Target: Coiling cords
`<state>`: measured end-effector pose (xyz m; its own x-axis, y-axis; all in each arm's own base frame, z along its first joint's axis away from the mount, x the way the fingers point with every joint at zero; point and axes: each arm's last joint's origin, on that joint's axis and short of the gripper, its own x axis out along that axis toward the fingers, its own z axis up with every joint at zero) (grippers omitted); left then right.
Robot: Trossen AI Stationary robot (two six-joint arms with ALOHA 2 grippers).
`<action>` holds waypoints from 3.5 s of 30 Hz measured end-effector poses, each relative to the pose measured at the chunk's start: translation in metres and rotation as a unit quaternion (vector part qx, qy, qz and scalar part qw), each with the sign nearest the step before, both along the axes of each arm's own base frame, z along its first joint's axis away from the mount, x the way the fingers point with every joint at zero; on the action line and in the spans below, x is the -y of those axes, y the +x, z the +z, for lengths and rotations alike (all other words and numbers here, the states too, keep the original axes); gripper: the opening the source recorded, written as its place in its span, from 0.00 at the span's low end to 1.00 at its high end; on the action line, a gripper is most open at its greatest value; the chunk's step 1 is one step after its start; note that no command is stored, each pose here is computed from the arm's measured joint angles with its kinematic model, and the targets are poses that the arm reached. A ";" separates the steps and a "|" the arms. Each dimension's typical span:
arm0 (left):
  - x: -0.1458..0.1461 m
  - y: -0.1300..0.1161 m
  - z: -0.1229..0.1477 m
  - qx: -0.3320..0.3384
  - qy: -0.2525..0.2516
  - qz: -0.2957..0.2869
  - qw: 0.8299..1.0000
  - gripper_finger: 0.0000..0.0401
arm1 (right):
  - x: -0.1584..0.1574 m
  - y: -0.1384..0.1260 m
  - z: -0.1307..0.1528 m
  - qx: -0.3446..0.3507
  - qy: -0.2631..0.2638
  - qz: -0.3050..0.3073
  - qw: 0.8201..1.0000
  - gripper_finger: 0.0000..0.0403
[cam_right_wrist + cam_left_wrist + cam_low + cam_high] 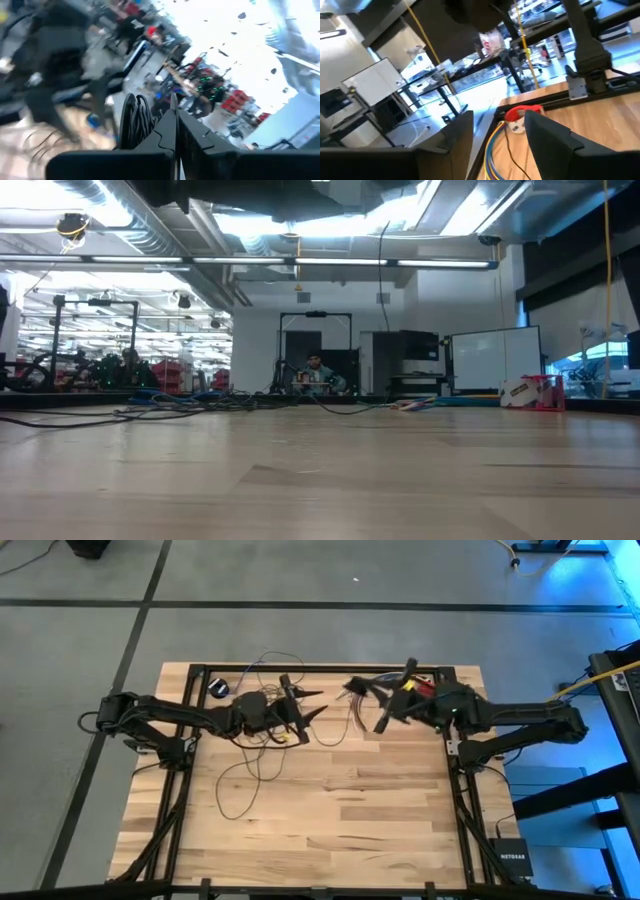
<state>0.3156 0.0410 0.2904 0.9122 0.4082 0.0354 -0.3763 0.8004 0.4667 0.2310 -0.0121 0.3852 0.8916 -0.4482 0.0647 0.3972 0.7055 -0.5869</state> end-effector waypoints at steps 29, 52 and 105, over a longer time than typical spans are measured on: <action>-0.019 0.029 -0.027 0.078 0.006 -0.036 0.996 0.39 | 0.020 0.017 0.001 0.054 -0.005 0.075 0.996 0.01; -0.030 0.014 -0.011 0.069 0.014 0.075 0.995 0.01 | 0.024 0.019 -0.017 -0.050 -0.014 0.018 0.999 0.01; -0.073 0.048 -0.089 -0.006 -0.054 0.071 0.996 0.37 | 0.035 0.053 -0.049 -0.126 -0.055 -0.099 0.985 0.01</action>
<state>0.3640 0.1144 0.2012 0.8455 0.5333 -0.0267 -0.4833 0.7855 0.3865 0.2843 -0.0472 0.3357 0.7808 -0.6184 -0.0893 0.3531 0.5547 -0.7534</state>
